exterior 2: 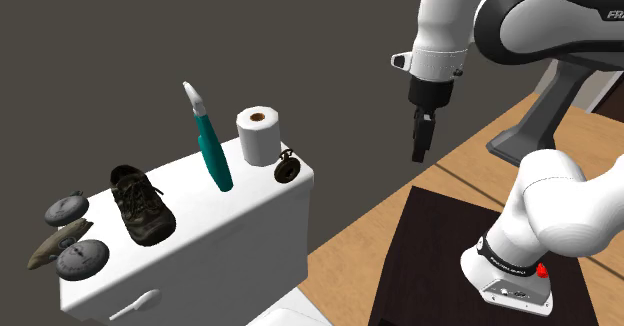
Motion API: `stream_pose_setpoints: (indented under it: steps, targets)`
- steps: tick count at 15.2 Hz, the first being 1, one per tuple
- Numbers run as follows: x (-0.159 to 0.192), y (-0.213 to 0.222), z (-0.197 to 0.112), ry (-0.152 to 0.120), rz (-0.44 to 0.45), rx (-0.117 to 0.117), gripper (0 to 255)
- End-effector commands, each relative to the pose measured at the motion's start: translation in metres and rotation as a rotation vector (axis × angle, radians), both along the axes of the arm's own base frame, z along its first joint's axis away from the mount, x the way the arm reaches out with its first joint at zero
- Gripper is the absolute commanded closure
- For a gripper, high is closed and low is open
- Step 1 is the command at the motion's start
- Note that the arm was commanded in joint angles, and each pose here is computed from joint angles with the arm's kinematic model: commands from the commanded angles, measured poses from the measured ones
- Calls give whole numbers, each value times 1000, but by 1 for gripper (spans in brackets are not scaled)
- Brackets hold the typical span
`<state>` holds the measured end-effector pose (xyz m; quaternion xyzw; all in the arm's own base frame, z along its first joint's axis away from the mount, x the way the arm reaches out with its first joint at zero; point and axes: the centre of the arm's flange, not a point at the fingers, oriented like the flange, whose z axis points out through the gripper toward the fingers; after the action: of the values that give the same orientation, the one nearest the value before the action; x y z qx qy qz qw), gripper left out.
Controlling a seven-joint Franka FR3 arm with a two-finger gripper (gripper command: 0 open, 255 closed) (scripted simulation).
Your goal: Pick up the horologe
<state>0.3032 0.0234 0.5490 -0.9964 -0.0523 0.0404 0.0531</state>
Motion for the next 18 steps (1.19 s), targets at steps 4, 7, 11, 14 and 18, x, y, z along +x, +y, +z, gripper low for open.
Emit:
stream_pose_setpoints:
  steps: [4,7,11,14,18]
  targets:
    - [22,28,0,-65,-55,-40,0]
    - [45,55,1,-129,-110,-79,0]
    - [79,89,3,-215,-183,-132,0]
    - [105,113,5,-280,-238,-172,0]
    - [142,143,9,-366,-311,-225,0]
